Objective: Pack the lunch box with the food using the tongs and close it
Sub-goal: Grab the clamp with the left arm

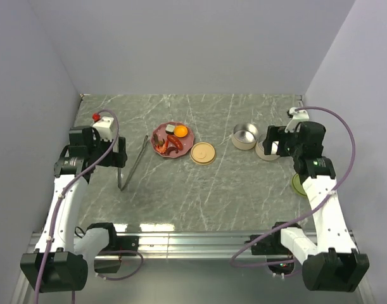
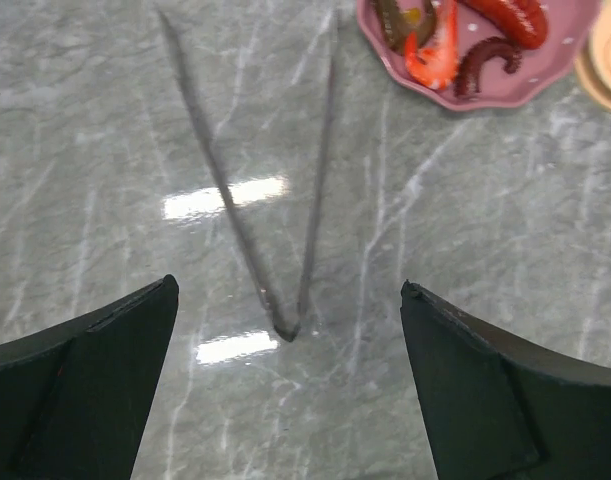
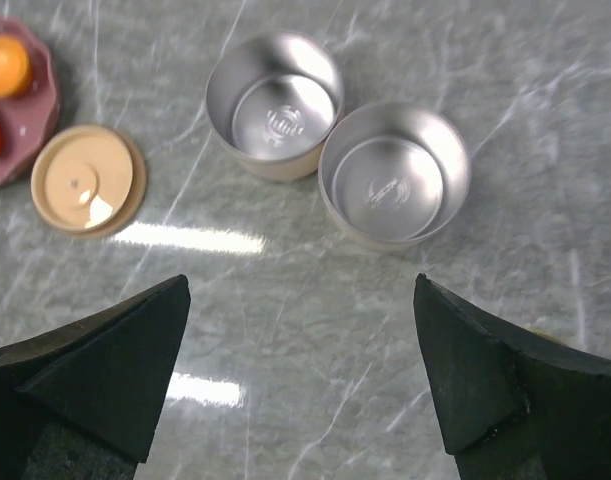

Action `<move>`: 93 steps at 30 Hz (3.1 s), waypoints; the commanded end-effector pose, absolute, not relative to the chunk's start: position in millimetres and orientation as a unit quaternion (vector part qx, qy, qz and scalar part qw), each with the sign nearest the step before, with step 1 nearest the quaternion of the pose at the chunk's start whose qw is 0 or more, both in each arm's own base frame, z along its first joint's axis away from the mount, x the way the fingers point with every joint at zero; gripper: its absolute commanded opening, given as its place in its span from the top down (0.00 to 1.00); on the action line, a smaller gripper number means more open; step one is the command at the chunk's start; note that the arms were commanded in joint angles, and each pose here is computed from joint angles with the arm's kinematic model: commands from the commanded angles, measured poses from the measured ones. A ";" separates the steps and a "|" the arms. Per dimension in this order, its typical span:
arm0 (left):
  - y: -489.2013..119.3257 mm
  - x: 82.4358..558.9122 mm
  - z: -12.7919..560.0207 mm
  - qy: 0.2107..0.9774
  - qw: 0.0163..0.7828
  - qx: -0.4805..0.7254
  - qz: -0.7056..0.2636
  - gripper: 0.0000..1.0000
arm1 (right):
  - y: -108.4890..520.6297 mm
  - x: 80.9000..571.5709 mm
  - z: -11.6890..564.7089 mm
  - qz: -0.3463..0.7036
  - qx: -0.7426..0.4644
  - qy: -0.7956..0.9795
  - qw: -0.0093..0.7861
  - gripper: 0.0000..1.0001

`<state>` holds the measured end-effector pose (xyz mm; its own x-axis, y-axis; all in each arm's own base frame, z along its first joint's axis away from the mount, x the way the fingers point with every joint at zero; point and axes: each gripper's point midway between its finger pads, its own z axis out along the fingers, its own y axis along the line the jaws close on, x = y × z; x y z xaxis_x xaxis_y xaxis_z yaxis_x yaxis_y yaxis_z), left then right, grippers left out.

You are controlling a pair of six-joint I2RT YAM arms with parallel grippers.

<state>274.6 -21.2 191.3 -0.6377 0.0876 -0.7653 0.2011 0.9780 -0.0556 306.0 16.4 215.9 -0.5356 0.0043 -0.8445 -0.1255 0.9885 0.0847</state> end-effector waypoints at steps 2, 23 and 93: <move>-2.5 282.3 205.0 0.899 0.431 0.079 -0.013 0.01 | -1.9 313.6 259.9 0.030 0.013 0.821 0.570 0.00; 13.3 252.4 87.4 0.986 0.147 0.085 -0.002 0.01 | 18.6 315.9 206.7 0.077 -0.048 0.888 0.451 0.00; -16.5 339.8 64.8 0.979 0.178 0.097 -0.020 0.51 | 80.3 317.6 227.9 0.217 -0.167 0.857 0.436 0.00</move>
